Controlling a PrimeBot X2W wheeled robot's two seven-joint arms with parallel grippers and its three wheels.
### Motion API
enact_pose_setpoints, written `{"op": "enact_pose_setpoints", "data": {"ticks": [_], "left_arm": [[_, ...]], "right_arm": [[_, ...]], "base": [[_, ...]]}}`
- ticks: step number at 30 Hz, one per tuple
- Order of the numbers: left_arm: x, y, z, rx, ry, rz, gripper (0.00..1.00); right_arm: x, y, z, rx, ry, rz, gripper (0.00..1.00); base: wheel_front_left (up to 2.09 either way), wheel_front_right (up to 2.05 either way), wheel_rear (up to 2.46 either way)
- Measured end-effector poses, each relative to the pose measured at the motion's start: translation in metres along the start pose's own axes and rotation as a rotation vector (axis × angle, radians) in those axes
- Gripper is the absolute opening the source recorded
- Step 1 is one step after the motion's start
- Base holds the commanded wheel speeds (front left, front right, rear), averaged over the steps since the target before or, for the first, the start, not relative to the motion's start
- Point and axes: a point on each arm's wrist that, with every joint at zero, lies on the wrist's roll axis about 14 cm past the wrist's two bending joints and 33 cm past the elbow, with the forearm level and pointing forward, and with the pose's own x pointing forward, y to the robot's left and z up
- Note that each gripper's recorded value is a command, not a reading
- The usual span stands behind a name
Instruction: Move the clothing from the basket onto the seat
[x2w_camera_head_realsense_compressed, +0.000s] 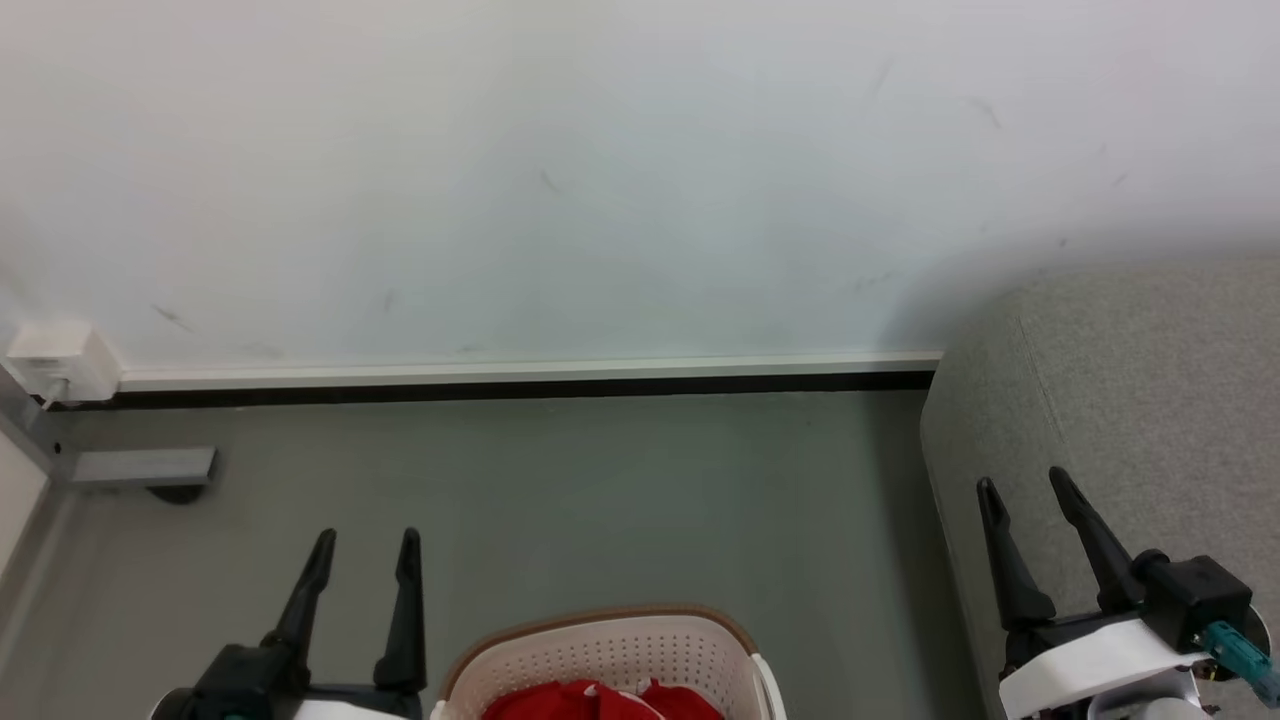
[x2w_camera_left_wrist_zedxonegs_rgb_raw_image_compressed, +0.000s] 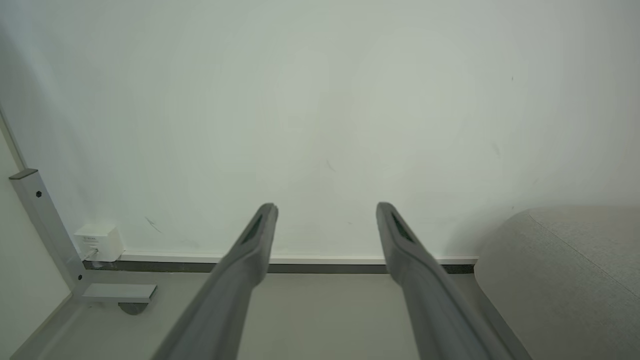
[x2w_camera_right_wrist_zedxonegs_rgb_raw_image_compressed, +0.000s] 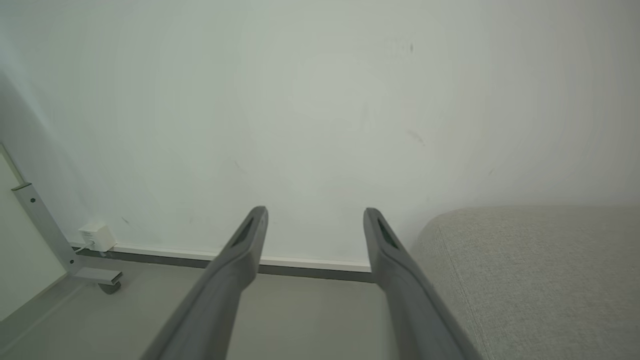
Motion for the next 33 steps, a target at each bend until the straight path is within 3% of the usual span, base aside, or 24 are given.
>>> {"op": "enact_pose_setpoints", "data": {"ticks": [14, 24, 33], "left_arm": [[0.038, -0.027, -0.064, -0.074, 0.157, -0.085, 1.0], [0.052, -0.049, -0.14, -0.131, 0.348, -0.164, 1.0], [0.038, -0.07, -0.231, -0.165, 0.621, -0.241, 1.0]], "right_arm": [[0.029, -0.017, 0.001, -0.012, -0.015, -0.023, 1.0], [0.055, -0.037, 0.003, -0.027, -0.043, -0.057, 1.0], [0.076, -0.053, -0.002, -0.038, -0.068, -0.081, 1.0]], "base": [[0.0, 0.0, 0.0], [0.0, 0.0, 0.0], [0.0, 0.0, 0.0]]}}
